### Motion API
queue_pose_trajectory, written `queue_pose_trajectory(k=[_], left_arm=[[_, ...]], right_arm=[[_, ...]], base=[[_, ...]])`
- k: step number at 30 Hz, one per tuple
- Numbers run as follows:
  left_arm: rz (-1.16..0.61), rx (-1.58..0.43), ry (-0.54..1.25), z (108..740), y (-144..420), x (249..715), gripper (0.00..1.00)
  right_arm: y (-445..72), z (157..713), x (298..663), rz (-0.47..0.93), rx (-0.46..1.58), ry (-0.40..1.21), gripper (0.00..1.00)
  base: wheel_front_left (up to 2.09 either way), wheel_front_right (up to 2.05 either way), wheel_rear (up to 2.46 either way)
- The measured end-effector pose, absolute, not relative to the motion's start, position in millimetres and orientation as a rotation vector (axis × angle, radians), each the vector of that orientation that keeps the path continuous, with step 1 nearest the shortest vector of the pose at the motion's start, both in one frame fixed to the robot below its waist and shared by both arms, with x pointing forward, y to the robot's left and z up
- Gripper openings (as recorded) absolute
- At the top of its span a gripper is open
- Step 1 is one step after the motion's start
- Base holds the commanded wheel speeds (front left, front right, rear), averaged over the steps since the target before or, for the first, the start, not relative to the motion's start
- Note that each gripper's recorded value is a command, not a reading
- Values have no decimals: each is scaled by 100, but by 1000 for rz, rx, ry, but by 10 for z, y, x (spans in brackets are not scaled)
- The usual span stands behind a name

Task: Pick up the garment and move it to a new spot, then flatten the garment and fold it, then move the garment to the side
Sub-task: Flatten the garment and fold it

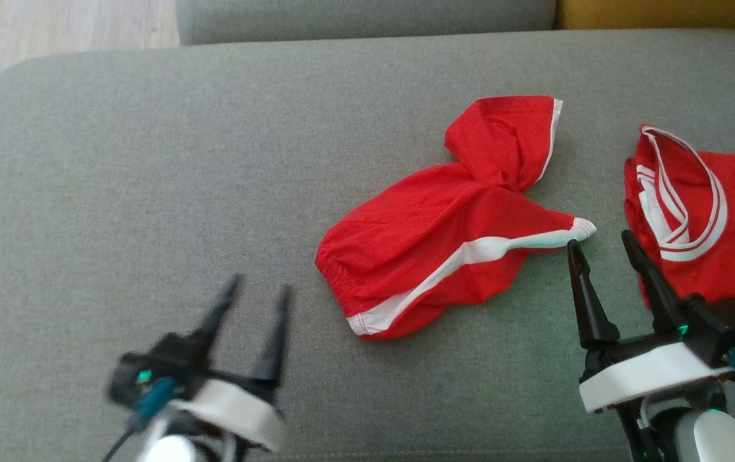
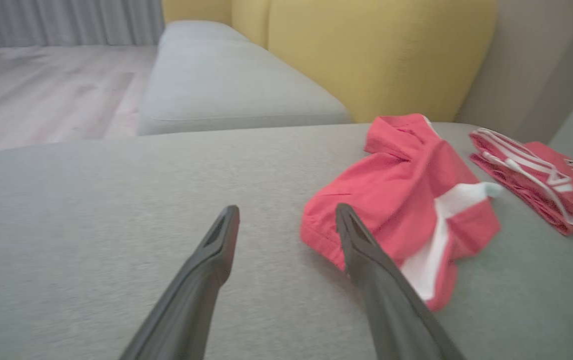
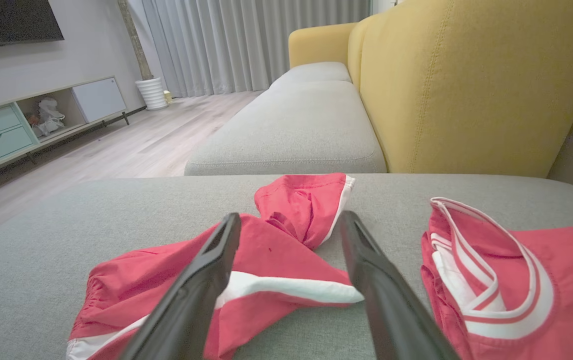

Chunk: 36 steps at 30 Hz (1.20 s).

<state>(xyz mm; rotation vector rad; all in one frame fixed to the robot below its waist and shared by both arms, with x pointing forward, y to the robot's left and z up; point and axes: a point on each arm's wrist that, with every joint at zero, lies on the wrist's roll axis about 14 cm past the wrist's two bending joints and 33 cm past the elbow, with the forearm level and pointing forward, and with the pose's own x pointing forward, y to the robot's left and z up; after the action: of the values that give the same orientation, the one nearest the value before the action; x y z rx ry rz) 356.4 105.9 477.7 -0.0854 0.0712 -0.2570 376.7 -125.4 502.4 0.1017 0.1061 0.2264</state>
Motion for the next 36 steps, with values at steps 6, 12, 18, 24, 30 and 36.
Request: queue_pose_trajectory(k=[6, 12, 18, 24, 30, 36], left_arm=[[-463, -168, 212, 4540, 404, 3502, 100], [-518, -224, 405, 4080, 187, 3426, 100], [-539, -250, 440, 3967, 102, 3524, 8], [-530, -245, 449, 3912, 129, 3554, 0], [-518, -246, 445, 3883, 176, 3587, 0], [-497, -245, 416, 3903, 243, 3684, 0]], right_arm=[[-1283, 4930, 3812, 215, 108, 136, 100], [-1395, 4838, 3861, 178, 114, 160, 100], [-1553, 4696, 3845, 126, 137, 198, 100], [-1735, 4525, 3885, 71, 131, 245, 100], [-1770, 4328, 4199, 65, 124, 295, 100], [-1590, 3901, 4373, 129, 95, 445, 100]], base=[[0, 0, 0], [0, 0, 0], [0, 0, 0], [0, 0, 0], [0, 0, 0], [0, 0, 0]])
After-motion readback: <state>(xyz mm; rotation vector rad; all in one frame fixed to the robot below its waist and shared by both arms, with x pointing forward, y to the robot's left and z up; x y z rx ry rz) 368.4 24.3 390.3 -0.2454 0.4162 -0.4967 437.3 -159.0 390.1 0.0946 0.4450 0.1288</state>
